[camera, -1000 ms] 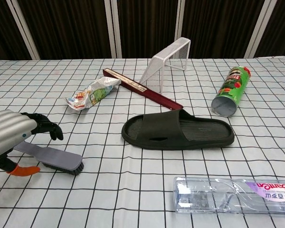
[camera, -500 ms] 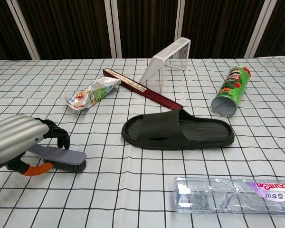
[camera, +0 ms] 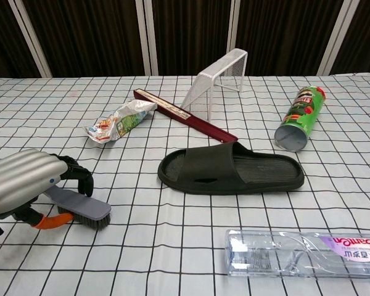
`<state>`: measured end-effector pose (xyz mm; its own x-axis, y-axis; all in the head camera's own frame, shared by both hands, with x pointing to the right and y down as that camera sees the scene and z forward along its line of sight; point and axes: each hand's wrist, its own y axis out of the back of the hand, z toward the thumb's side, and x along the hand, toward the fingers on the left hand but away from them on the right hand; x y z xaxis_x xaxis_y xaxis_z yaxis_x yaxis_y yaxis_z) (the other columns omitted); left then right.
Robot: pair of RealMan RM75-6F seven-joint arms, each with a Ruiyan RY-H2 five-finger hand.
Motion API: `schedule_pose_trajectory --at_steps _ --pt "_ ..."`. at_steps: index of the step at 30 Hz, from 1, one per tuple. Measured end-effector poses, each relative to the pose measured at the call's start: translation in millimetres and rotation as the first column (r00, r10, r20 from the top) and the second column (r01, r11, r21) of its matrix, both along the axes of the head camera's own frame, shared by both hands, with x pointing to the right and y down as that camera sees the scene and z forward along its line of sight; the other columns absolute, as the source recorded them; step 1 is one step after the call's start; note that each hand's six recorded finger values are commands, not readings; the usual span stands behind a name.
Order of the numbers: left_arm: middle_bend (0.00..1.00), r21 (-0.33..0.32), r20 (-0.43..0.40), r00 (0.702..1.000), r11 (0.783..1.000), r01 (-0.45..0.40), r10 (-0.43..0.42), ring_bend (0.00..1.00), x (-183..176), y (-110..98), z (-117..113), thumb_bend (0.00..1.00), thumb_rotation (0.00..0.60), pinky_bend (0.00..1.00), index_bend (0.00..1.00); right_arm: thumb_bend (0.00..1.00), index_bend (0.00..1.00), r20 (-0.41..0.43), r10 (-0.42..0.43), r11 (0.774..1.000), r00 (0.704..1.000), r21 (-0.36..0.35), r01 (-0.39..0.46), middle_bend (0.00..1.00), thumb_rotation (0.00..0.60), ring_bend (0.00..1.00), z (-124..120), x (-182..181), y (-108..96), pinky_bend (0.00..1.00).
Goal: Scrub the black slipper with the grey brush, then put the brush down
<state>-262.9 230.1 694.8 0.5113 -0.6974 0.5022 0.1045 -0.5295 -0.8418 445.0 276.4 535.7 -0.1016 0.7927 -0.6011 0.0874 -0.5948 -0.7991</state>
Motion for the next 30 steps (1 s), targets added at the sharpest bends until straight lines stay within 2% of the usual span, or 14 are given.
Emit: schedule_pose_trajectory --at_steps 22,27,30 --pt "0.4 -0.028 0.003 1.0 1.0 -0.001 0.001 0.29 3.9 -1.9 2.4 0.4 0.6 0.32 0.4 0.37 0.0 -0.007 0.006 1.0 1.0 -0.005 -0.006 0.0 0.524 0.0 -1.2 2.2 -0.3 0.0" --pt "0.44 -0.023 -0.004 1.0 1.0 -0.003 0.003 0.32 5.2 -1.1 0.4 0.43 0.6 0.36 0.46 0.37 0.0 -0.007 0.007 1.0 1.0 -0.004 -0.007 0.0 0.524 0.0 -1.6 2.1 -0.3 0.0" --pt "0.44 -0.025 -0.007 1.0 1.0 -0.002 0.002 0.33 5.5 -0.4 -0.4 0.5 0.6 0.36 0.46 0.37 0.0 -0.006 0.006 1.0 1.0 -0.004 -0.006 0.0 0.524 0.0 -1.8 1.9 -0.2 0.0"
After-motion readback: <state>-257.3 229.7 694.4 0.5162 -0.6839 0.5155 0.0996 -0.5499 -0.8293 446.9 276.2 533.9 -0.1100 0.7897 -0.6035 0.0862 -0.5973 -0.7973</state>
